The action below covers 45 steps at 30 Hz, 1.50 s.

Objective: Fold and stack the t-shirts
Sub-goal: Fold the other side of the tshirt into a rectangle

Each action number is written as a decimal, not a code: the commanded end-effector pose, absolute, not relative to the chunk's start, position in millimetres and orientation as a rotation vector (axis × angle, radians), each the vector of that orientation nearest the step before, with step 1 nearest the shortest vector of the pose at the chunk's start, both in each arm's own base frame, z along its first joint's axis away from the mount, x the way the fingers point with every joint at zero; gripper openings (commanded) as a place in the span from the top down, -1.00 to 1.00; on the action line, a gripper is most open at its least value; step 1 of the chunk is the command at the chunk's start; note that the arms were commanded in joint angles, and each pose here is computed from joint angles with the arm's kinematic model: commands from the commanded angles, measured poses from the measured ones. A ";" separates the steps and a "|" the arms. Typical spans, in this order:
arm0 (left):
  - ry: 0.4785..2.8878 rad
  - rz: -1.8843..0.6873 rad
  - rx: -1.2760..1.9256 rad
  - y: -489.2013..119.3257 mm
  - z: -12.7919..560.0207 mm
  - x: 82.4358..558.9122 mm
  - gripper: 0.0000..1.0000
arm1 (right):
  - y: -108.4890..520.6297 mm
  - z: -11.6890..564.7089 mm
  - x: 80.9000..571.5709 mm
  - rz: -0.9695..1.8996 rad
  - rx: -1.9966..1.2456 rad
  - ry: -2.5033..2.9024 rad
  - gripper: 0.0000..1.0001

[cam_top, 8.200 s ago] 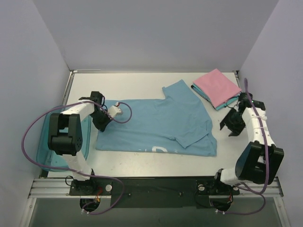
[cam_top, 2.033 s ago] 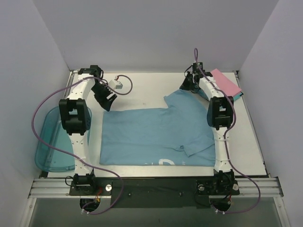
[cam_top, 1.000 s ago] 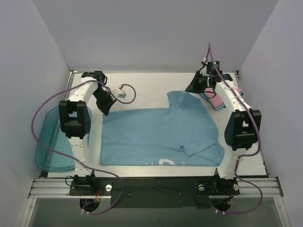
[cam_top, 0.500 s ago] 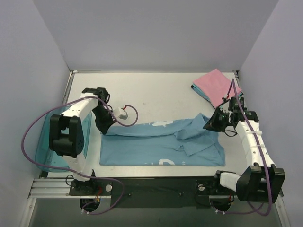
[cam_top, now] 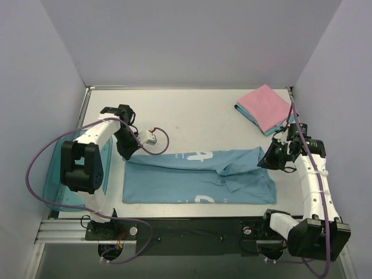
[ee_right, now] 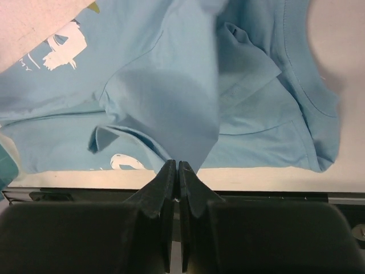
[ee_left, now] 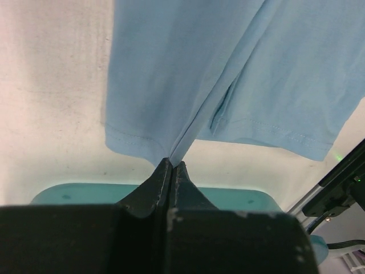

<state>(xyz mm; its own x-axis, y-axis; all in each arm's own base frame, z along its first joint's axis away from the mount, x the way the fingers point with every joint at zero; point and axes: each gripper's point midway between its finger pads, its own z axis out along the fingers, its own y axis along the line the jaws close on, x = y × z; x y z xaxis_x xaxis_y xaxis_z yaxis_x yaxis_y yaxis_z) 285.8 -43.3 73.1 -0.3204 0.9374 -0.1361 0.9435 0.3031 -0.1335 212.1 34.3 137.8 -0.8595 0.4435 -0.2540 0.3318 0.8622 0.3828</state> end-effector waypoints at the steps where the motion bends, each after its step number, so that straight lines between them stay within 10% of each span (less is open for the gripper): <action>1: 2.386 -0.180 1.822 -42.9 93.9 309.6 1.00 | 29.7 151.2 182.3 0.403 0.589 2.749 1.00; 21: 2.458 -0.316 1.966 -39.2 53.2 264.3 1.00 | 34.0 92.7 152.3 0.404 0.676 2.911 1.00; 25: 2.441 -0.381 2.007 -40.6 60.9 251.4 0.61 | 34.4 90.2 154.1 0.410 0.676 2.922 1.00; 28: 2.426 -0.379 2.051 -36.6 68.3 246.4 -0.37 | 36.8 87.5 154.7 0.434 0.679 2.932 1.00; 30: 2.389 -0.393 2.045 -42.7 79.3 251.6 -0.45 | 38.4 86.2 155.6 0.450 0.674 2.933 1.00; 36: 2.142 -0.646 1.622 -165.6 166.5 312.9 -0.37 | 40.6 78.4 156.5 0.473 0.676 2.955 1.00; 45: 1.902 -1.117 1.565 -403.5 155.6 247.8 -0.43 | 39.6 67.6 161.4 0.464 0.713 2.964 1.00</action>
<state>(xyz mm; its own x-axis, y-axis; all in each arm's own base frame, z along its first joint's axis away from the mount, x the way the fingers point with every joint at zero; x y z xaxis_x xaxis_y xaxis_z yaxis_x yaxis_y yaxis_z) 272.8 -323.0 171.6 -0.0998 0.7083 -0.6988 0.9932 0.0284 -0.1130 164.4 40.1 69.6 -0.8994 0.4371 -0.0012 0.4152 0.8554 0.3098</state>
